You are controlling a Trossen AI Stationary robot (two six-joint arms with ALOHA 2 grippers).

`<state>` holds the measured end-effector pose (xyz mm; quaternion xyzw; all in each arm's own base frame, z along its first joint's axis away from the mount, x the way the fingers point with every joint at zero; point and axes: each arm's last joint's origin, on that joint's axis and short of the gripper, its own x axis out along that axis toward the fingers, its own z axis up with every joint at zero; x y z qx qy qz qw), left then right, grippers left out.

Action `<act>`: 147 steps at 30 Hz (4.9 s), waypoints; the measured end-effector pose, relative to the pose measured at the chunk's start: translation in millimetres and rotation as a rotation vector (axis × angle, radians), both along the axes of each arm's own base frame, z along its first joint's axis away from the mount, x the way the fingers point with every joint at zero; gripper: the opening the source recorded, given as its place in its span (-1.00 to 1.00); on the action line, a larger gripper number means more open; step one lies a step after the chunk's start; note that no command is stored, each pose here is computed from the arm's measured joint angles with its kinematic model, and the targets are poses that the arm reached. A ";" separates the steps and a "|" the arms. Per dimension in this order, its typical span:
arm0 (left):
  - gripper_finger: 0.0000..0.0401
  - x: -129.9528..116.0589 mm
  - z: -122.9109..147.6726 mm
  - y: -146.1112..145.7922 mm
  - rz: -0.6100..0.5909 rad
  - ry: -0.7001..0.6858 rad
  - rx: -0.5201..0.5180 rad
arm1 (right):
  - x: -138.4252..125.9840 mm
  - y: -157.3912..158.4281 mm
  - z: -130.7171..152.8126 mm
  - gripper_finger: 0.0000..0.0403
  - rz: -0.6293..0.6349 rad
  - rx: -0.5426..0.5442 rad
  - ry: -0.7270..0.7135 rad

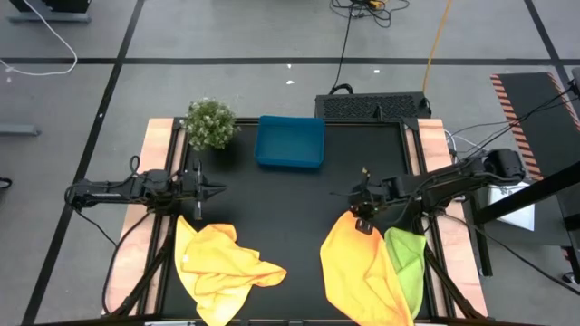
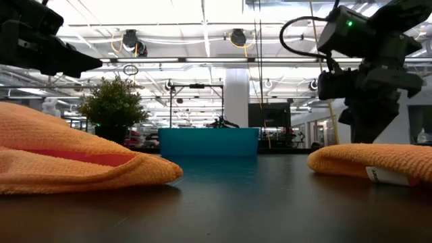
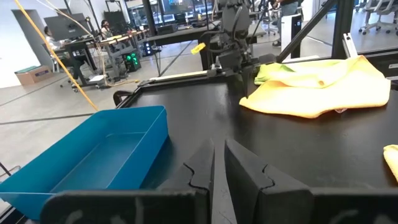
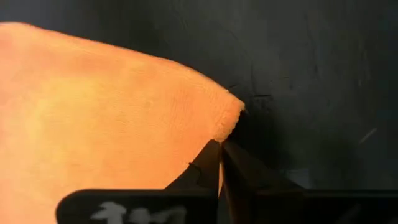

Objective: Fold microfiber towels
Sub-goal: Fold the right orange microfiber towel

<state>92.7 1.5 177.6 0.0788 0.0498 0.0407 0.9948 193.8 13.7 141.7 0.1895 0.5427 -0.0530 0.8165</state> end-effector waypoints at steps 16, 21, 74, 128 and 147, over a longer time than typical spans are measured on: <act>-0.80 0.0 0.0 0.0 0.000 0.000 0.000 | 1.1 -8.8 57.1 -1.00 -0.102 -0.046 -0.475; -0.80 0.0 0.0 0.0 0.000 0.000 0.000 | 3.7 -16.0 80.9 -1.00 -0.090 -0.093 -0.596; 0.42 226.1 31.6 -17.8 -0.301 0.209 -0.039 | 94.7 29.4 73.9 -1.00 0.401 -0.146 -0.599; -0.99 259.3 18.5 6.6 -0.233 0.452 0.073 | 72.4 31.7 57.8 -0.35 0.170 -0.172 -0.316; -0.98 255.7 23.7 10.3 -0.229 0.455 0.089 | 44.3 19.8 -20.0 -0.23 -0.057 0.039 -0.328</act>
